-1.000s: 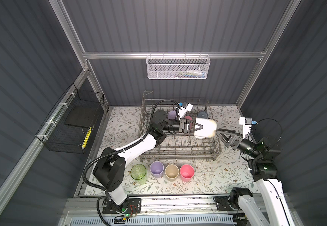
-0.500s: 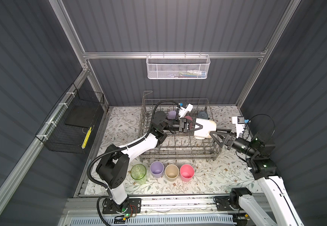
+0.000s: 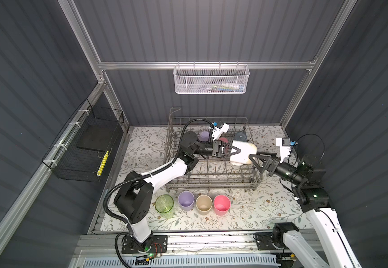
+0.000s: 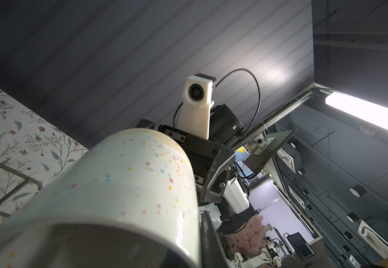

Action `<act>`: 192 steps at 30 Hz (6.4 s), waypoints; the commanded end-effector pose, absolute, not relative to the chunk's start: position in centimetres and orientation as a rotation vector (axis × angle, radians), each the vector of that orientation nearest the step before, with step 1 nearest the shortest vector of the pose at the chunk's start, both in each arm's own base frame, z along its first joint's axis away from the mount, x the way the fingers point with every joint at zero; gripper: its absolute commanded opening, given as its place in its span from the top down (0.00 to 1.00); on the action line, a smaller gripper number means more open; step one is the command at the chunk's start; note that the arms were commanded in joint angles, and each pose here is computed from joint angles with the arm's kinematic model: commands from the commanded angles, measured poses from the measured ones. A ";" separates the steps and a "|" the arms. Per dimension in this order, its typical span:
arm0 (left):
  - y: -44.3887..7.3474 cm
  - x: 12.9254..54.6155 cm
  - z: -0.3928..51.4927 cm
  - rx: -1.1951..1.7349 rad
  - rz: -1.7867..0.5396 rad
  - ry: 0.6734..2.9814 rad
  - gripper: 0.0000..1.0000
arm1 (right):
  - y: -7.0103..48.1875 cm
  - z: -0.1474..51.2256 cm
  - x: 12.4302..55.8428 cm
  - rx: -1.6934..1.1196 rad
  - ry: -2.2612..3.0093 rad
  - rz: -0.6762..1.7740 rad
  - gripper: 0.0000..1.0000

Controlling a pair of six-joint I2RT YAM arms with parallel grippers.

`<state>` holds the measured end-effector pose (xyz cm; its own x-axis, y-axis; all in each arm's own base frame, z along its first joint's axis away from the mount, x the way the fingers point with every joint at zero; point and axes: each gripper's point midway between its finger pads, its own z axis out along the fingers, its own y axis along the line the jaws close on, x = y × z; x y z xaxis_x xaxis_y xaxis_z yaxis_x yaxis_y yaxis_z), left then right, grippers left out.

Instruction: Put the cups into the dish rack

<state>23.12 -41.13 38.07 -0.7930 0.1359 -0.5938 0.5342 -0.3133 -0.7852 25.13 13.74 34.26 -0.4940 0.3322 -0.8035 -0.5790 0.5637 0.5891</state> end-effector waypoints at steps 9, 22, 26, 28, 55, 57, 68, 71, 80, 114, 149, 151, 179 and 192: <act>-39.0 20.5 43.6 0.968 -2.192 1.391 1.00 | 15.5 36.5 24.3 -0.374 1.672 1.240 0.01; -39.3 20.7 43.4 0.977 -2.230 1.392 1.00 | 16.6 37.3 23.6 -0.461 1.631 1.343 0.01; -39.5 20.9 43.1 0.976 -2.233 1.402 1.00 | 17.5 37.4 23.2 -0.502 1.626 1.371 0.01; -39.6 21.0 43.0 0.974 -2.235 1.405 1.00 | 17.8 37.1 23.2 -0.512 1.636 1.373 0.01; -40.1 21.5 42.1 0.970 -2.295 1.419 1.00 | 19.3 36.7 23.8 -0.520 1.651 1.402 0.05; -40.1 21.5 42.0 0.973 -2.296 1.419 1.00 | 19.3 36.9 23.9 -0.512 1.641 1.399 0.08; -40.2 21.5 41.8 0.980 -2.285 1.423 1.00 | 19.0 37.3 24.2 -0.471 1.618 1.389 0.52; -40.1 21.4 42.0 0.982 -2.279 1.419 0.98 | 18.8 37.2 24.2 -0.456 1.615 1.376 0.59; -39.7 22.4 41.9 0.950 -2.216 1.441 0.78 | 18.5 37.2 23.8 -0.452 1.622 1.343 0.69; -34.6 25.5 39.2 0.774 -1.641 1.740 0.63 | 11.4 31.8 29.5 -0.102 2.041 0.874 0.73; -32.6 23.3 36.5 0.829 -1.522 1.805 0.62 | 11.7 21.3 39.0 0.017 2.494 0.426 0.74; -32.6 23.3 36.4 0.833 -1.520 1.806 0.62 | 11.8 20.9 39.2 0.020 2.505 0.411 0.74; -32.2 22.9 35.6 0.859 -1.491 1.824 0.63 | 12.0 16.3 41.6 0.063 2.595 0.205 0.68; -32.2 22.8 35.3 0.865 -1.492 1.829 0.63 | 11.1 14.3 41.9 0.089 2.636 0.119 0.63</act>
